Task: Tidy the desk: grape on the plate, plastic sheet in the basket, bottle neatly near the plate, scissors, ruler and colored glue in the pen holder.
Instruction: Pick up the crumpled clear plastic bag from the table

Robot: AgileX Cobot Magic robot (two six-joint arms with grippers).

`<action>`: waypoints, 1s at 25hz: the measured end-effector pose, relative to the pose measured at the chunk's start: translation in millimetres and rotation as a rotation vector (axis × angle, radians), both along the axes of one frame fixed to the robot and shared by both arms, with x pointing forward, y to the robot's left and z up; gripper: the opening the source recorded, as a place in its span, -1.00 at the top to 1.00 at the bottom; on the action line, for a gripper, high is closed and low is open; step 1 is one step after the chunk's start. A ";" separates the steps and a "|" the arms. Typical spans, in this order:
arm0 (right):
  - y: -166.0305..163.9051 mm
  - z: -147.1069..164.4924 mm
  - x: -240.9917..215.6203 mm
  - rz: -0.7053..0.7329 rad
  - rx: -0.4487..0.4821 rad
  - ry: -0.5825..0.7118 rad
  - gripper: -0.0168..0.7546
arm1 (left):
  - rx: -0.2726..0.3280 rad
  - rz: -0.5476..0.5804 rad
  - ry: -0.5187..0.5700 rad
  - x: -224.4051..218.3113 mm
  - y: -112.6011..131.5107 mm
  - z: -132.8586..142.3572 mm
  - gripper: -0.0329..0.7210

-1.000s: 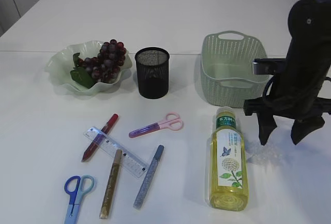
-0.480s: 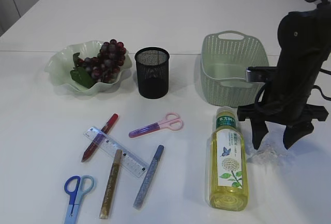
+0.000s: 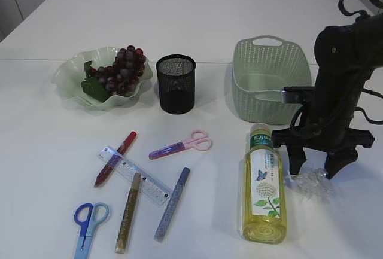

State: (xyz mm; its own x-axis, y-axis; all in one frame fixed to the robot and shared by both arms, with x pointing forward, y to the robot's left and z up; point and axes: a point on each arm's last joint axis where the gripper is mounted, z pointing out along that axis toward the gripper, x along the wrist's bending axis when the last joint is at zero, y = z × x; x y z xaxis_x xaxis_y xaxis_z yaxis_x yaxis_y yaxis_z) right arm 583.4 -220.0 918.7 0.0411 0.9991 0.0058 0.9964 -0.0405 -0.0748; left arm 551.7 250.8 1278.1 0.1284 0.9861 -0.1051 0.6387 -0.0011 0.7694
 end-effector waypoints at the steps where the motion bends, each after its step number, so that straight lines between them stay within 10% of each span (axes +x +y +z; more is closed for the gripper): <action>1: 0.2 0.0 0.1 -0.001 0.002 -0.001 -0.37 | 0.000 0.000 0.000 0.0 0.0 0.0 -0.38; 25: 4.4 0.7 -4.5 -0.038 0.044 0.051 -0.37 | 0.003 0.002 0.000 0.1 0.3 0.0 -0.37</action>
State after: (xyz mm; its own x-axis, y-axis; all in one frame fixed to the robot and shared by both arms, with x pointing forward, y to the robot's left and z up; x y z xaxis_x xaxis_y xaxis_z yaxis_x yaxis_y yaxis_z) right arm 578.9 -215.7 919.4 0.0800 0.9957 0.0469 0.9890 -0.0735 -0.1285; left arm 551.7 251.2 1278.1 0.1263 0.9867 -0.1019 0.6384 -0.0022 0.7697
